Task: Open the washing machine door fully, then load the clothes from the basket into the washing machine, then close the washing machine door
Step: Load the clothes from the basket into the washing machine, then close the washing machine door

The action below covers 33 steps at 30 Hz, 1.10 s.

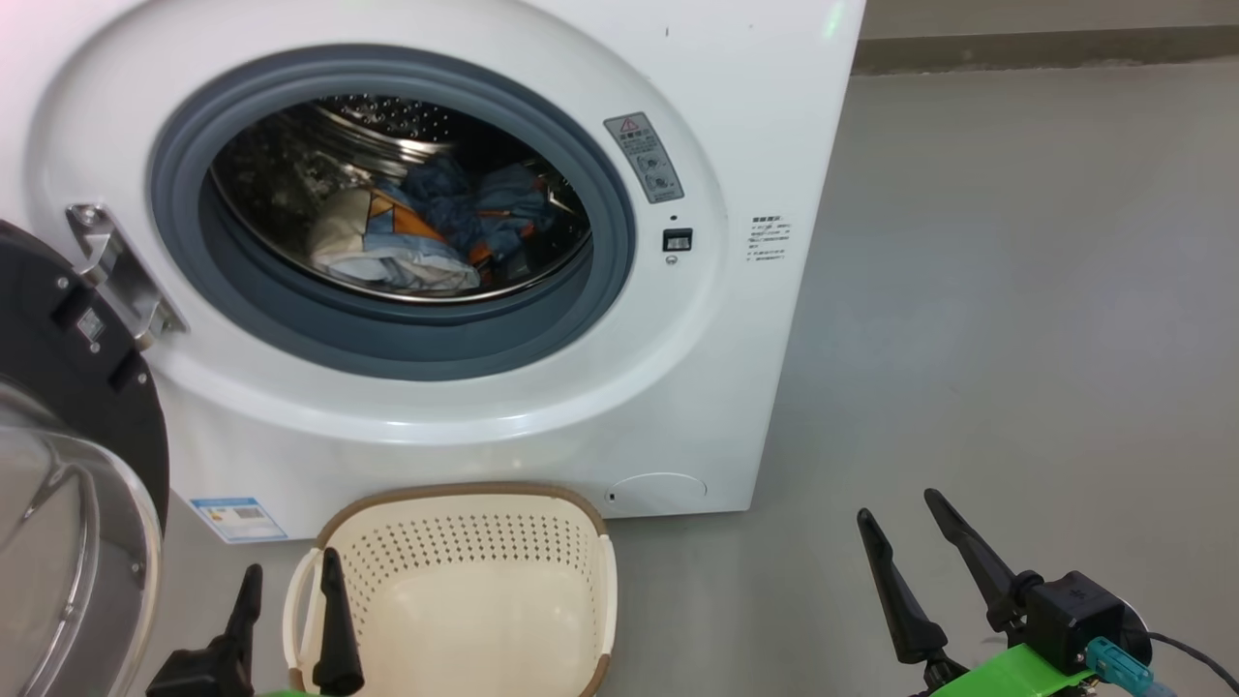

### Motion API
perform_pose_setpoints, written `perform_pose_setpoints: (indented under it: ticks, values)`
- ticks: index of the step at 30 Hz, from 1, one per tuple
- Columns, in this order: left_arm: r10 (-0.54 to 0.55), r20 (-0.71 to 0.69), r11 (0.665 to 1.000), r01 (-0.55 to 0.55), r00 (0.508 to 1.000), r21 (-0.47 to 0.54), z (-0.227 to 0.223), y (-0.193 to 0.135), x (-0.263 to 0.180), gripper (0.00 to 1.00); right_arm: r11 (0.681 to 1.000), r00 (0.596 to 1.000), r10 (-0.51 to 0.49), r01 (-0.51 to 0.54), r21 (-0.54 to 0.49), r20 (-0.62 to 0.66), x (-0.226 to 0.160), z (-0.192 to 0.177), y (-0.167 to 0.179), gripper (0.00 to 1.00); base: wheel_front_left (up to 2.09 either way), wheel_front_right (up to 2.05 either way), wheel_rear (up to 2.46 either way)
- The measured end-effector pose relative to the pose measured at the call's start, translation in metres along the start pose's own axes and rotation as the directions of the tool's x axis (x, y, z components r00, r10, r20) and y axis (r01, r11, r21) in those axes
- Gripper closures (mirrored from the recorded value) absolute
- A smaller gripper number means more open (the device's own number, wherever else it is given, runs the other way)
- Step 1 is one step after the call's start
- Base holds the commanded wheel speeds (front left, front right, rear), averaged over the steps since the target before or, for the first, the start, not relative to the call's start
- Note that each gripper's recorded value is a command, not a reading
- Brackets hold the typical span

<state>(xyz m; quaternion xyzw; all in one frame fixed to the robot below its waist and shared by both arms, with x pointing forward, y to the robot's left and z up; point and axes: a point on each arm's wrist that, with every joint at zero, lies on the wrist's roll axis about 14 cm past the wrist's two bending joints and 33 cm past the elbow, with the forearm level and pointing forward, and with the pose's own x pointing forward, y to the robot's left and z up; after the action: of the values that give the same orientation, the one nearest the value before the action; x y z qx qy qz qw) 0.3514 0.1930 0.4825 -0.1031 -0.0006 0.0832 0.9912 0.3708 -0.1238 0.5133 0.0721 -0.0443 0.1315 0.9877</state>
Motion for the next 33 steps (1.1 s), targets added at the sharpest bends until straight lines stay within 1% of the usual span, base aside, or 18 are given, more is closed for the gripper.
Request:
perform_pose_setpoints:
  ticks: [11, 21, 26, 33]
  values:
    - [-0.011, 0.021, 1.0, 0.011, 1.0, -0.011, 0.007, -0.004, -0.006, 0.0, 0.999, 0.998, -0.039, 0.039, 0.001, 0.052, -0.007, 0.017, -0.007, 0.0, 0.0, 0.0, 0.0]
    - [-0.013, 0.006, 1.0, 0.013, 1.0, 0.003, 0.002, -0.002, -0.011, 0.0, 0.998, 0.998, -0.058, 0.058, 0.003, 0.029, -0.017, 0.01, -0.011, 0.0, 0.0, 0.0, 0.0]
    - [-0.017, -0.003, 1.0, 0.017, 1.0, 0.011, -0.002, 0.0, -0.016, 0.0, 0.997, 0.997, -0.073, 0.074, -0.024, 0.036, -0.02, 0.013, -0.017, 0.0, 0.0, 0.0, 0.0]
    - [-0.019, 0.004, 1.0, 0.019, 1.0, 0.019, 0.0, 0.001, -0.018, 0.0, 0.995, 0.995, -0.096, 0.096, -0.024, 0.023, -0.028, 0.009, -0.023, 0.0, 0.0, 0.0, 0.0]
